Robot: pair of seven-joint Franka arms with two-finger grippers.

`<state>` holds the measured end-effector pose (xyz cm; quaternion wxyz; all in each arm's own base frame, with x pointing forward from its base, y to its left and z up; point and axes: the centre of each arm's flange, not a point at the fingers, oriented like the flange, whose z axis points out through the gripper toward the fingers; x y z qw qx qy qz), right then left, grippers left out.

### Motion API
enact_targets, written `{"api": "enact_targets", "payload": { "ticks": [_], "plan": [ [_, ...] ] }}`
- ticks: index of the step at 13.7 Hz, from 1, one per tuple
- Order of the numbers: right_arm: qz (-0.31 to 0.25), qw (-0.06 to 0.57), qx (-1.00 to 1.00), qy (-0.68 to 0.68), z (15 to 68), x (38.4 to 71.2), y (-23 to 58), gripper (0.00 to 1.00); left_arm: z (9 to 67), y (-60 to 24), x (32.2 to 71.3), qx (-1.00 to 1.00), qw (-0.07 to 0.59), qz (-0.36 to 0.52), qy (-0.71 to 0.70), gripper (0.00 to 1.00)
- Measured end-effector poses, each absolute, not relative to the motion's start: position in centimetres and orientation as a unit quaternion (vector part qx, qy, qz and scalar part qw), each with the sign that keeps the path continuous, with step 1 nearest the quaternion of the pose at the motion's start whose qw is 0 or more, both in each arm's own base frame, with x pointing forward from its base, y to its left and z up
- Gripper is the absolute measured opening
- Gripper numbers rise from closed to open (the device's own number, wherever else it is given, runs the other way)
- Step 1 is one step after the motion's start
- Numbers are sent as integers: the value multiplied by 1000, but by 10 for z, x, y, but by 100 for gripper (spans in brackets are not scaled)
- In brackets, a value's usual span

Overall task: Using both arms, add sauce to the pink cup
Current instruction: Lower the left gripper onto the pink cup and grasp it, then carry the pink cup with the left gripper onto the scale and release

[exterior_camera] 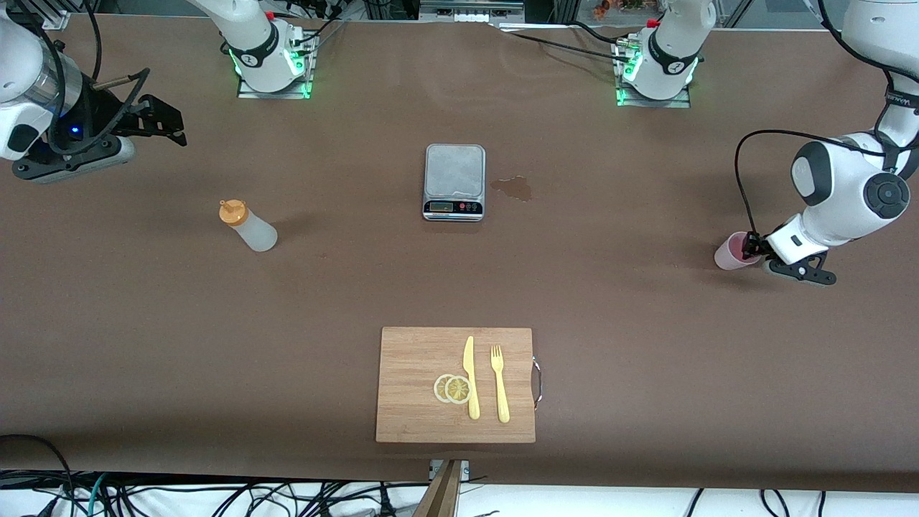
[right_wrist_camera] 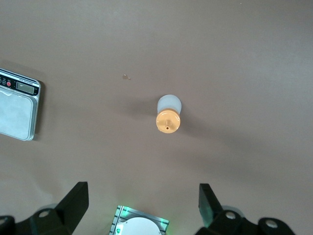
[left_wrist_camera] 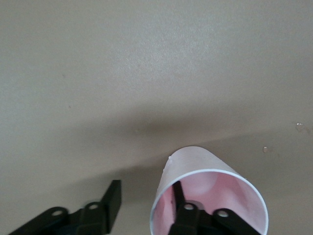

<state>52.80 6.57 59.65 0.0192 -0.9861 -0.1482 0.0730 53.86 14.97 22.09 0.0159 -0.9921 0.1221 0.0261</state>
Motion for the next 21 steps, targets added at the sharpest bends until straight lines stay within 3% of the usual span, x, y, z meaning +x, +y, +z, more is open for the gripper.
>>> {"api": "enact_targets", "payload": {
  "ticks": [2, 4, 8, 13, 16, 21],
  "plan": [
    [73, 19, -986, -152, 597, 527, 70, 100, 222, 149, 539, -992, 15, 30, 123, 20],
    [73, 18, -985, -158, 597, 526, 76, 100, 226, 144, 540, -991, 13, 34, 127, 5],
    [71, 17, -983, -167, 599, 524, 87, 100, 261, 111, 558, -984, -7, 90, 153, 4],
    [60, 16, -983, -170, 612, 517, 95, 100, 350, -44, 578, -981, -38, 112, 156, 4],
    [57, 17, -984, -169, 615, 517, 93, 100, 358, -139, 561, -983, -93, 123, 104, 4],
    [61, 16, -983, -171, 611, 519, 96, 100, 371, -309, 501, -988, -95, 121, 17, 4]
  ]
}}
